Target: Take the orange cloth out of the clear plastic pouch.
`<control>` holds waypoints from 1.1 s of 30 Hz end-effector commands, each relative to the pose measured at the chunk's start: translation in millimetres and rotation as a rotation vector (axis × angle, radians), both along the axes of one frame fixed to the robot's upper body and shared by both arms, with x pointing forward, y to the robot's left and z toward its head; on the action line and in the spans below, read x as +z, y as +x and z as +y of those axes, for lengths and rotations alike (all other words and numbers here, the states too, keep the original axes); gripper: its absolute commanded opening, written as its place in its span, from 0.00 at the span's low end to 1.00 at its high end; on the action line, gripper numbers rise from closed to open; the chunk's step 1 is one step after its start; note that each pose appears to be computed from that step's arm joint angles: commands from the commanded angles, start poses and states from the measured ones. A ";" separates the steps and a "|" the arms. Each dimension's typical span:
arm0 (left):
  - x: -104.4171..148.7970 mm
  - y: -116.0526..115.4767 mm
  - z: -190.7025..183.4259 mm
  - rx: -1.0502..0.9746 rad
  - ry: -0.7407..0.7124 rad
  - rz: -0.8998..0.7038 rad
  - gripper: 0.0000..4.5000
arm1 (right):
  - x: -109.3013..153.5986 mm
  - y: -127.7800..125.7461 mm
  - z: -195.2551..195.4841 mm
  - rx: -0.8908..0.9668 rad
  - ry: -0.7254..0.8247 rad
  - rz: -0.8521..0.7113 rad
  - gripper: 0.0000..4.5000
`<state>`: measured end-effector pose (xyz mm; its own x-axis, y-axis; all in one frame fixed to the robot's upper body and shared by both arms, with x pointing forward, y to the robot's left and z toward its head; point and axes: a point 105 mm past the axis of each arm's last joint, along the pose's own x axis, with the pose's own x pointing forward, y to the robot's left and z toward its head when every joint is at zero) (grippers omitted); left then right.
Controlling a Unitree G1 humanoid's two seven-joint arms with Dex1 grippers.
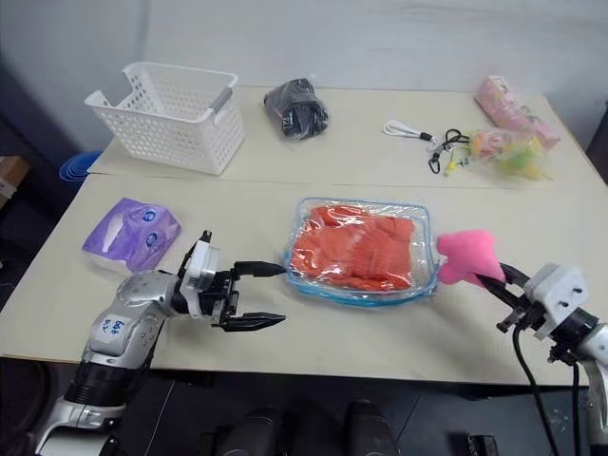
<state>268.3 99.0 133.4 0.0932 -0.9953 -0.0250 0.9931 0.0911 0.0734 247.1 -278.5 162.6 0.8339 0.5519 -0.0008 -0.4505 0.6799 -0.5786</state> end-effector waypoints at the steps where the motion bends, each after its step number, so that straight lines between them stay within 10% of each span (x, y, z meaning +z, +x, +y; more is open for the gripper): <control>1: 3.7 -3.1 -1.4 0.023 -0.024 -0.046 1.00 | 2.8 -20.4 29.2 0.115 -0.169 -0.081 0.12; 7: -4.5 -7.9 -7.1 0.029 -0.031 -0.034 1.00 | -0.7 -26.0 51.1 0.171 -0.322 -0.222 0.12; 19: -4.8 -6.5 1.7 0.003 -0.016 -0.003 1.00 | -44.9 -24.4 129.8 0.588 -0.184 0.021 0.12; 33: -5.2 -3.2 15.2 -0.011 0.041 0.008 1.00 | -13.1 -38.4 89.8 0.572 -0.153 0.275 0.99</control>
